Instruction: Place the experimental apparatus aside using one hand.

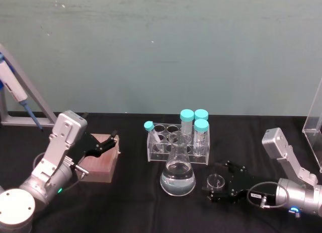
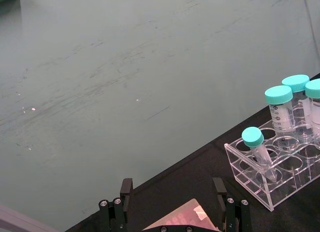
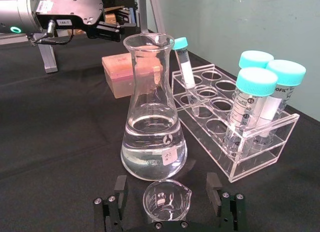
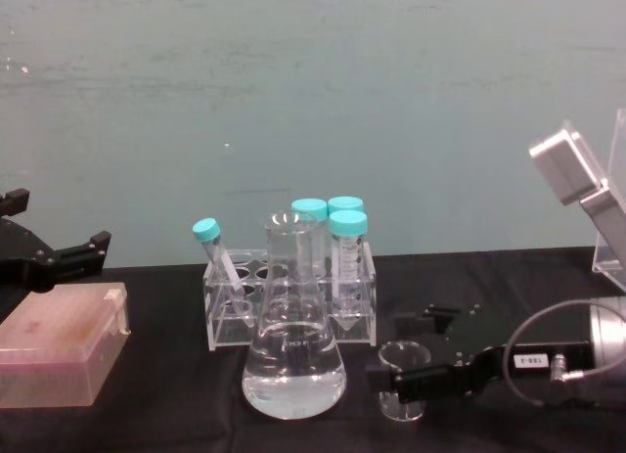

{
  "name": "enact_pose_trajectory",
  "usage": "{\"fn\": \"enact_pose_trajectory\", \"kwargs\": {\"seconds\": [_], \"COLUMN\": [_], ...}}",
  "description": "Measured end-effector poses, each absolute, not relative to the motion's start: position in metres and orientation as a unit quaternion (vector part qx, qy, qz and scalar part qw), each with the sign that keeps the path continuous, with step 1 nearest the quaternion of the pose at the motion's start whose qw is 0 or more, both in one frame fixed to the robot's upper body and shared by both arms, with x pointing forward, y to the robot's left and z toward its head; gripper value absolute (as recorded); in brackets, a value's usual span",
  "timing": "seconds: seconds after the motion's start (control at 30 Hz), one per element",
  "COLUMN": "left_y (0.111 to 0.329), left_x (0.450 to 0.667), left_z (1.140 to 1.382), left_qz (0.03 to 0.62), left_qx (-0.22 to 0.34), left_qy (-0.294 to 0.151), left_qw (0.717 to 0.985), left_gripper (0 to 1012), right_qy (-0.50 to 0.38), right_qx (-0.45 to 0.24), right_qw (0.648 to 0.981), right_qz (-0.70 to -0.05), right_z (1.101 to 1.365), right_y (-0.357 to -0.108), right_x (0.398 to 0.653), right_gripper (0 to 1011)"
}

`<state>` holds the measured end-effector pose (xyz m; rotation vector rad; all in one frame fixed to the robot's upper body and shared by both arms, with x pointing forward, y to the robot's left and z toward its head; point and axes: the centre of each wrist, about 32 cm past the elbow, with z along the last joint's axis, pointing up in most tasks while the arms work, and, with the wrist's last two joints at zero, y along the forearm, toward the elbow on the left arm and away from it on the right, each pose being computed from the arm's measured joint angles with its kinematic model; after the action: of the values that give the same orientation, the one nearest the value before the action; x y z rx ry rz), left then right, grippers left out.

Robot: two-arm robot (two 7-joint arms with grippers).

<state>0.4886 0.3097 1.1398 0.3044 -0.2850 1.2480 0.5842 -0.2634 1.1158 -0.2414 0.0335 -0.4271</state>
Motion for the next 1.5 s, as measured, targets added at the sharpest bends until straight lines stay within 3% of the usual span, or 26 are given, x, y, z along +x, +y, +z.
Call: {"fn": "enact_pose_trajectory", "kwargs": {"seconds": [1.5], "left_y": [0.3097], "left_x": [0.4886], "left_z": [1.1398], "left_qz": [0.580], "left_qx": [0.141], "left_qy": [-0.132], "left_qw": [0.791], "left_gripper": [1000], "right_qy": [0.032], "right_qx": [-0.140], "right_qw": [0.966], "right_qz": [-0.216], "right_z": [1.1134], "right_y": [-0.2598], "right_x": [0.5923], "right_gripper": [1004]}}
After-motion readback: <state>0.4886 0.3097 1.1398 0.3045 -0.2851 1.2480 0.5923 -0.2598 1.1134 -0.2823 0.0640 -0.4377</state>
